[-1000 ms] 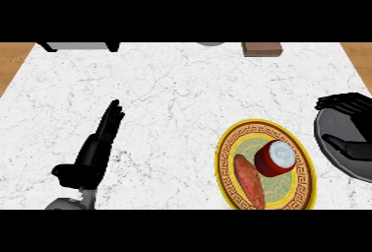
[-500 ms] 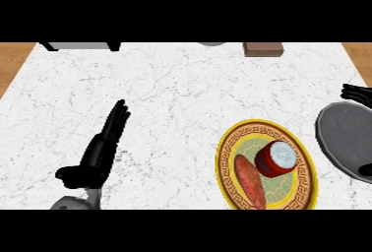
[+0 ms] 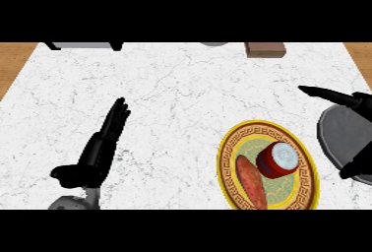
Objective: Pick the can from the plate and place it in the pan
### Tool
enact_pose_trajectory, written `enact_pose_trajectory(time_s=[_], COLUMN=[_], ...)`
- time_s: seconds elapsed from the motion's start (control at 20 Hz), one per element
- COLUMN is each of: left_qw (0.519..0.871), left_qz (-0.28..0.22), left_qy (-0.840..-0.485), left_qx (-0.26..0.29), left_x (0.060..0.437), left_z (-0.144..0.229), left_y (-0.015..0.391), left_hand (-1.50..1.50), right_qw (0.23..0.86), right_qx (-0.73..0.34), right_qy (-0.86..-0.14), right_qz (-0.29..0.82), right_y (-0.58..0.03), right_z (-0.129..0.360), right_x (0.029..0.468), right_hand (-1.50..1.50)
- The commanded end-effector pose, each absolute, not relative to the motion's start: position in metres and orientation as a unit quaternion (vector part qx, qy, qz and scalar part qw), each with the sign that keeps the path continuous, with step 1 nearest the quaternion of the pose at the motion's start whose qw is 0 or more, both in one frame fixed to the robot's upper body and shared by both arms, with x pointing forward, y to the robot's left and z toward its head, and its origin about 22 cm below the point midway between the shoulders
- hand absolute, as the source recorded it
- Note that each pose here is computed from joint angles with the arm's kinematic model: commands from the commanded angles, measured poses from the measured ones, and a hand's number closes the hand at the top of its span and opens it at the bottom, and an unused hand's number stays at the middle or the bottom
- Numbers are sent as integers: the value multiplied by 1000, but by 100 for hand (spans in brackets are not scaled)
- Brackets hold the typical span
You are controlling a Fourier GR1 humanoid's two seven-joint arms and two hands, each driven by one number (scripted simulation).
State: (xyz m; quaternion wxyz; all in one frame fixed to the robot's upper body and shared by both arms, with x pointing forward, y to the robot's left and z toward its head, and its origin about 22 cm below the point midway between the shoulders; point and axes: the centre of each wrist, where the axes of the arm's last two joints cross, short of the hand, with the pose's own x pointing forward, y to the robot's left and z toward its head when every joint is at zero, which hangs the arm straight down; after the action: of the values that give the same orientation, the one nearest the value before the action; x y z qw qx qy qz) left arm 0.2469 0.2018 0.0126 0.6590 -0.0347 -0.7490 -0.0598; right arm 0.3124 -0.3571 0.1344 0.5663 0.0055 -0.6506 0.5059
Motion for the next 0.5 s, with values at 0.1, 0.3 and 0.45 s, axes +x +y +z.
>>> enact_pose_trajectory(time_s=[0.1, 0.3, 0.45], left_qw=[663, 655, 661], left_qz=[-62, -62, -60], left_qy=[-746, -752, -747], left_qx=[-36, -33, -32], left_x=[242, 252, 240], left_z=[9, 9, 10], left_y=[209, 212, 201], left_hand=[0, 0, 0], right_qw=[537, 516, 524], right_qx=[-36, -67, -61], right_qy=[-569, -525, -507], right_qz=[622, 674, 682], right_y=[-296, -290, -271], right_z=[135, 116, 76], right_x=[315, 312, 297], right_hand=[-150, -150, -150])
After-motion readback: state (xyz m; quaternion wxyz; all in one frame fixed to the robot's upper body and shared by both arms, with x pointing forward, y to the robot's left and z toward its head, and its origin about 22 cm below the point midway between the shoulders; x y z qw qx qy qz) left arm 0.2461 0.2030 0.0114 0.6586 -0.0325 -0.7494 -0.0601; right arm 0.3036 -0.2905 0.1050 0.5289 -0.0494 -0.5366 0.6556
